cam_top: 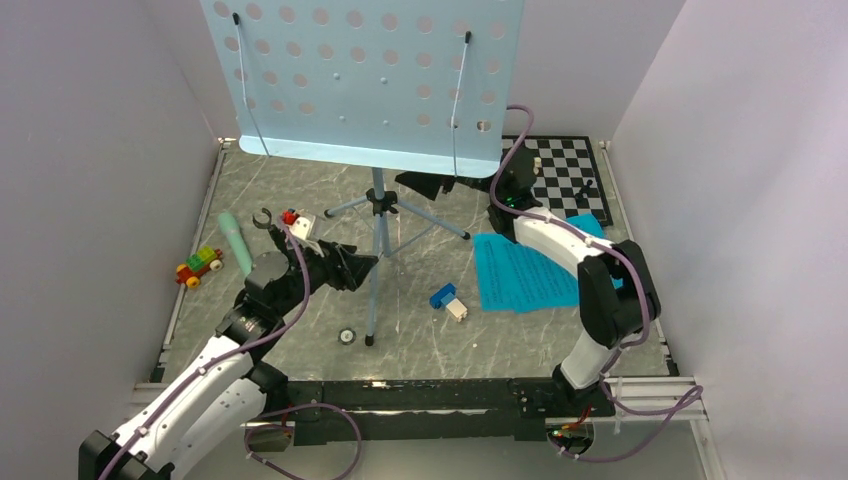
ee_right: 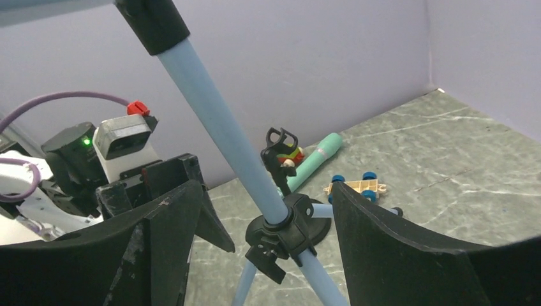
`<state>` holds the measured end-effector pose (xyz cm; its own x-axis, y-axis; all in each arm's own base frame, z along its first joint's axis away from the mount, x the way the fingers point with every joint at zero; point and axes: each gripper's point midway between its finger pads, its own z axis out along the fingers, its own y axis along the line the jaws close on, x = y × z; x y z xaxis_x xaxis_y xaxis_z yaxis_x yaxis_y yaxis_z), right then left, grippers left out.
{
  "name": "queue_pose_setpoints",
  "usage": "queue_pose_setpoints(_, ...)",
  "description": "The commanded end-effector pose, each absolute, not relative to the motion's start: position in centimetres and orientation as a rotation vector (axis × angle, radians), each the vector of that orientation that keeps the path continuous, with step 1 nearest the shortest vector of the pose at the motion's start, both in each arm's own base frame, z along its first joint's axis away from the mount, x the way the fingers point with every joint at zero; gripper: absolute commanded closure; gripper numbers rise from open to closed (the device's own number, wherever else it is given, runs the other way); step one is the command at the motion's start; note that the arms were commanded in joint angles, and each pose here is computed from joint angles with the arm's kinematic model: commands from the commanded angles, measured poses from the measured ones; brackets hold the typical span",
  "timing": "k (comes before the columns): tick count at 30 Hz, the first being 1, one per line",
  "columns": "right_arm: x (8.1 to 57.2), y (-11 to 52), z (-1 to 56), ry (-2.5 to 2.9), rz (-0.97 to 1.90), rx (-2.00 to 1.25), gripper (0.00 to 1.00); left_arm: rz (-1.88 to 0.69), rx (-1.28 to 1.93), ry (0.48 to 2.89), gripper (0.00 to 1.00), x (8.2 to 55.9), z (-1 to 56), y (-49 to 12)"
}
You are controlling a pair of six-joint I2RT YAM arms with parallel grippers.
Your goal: Pack up the instrument practice props
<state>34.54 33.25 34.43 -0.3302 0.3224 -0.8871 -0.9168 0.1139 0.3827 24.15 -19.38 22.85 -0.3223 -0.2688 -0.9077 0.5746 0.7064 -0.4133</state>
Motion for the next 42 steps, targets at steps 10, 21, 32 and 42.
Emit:
queue_pose_setpoints(10, 34.7, 36.8, 37.5, 1.118, 1.449, -0.771, 0.24, -0.850, 0.208, 1.722, 0.31, 22.8, 22.1, -18.2)
queue_pose_setpoints(21, 34.8, 38.6, 38.1, 1.100, 1.443, -0.806, 0.25, -0.842, 0.214, 1.744, 0.32, 22.8, 21.3, -18.3)
queue_pose_setpoints(32, 35.9, 38.6, 38.4, 1.075, 1.399, -0.761, 0.20, -0.860, 0.227, 1.740, 0.34, 22.7, 21.2, -18.5)
queue_pose_setpoints(42, 35.5, 37.4, 35.9, 1.086, 1.246, -0.797, 0.18, -0.865, 0.235, 1.745, 0.37, 22.8, 21.2, -18.8)
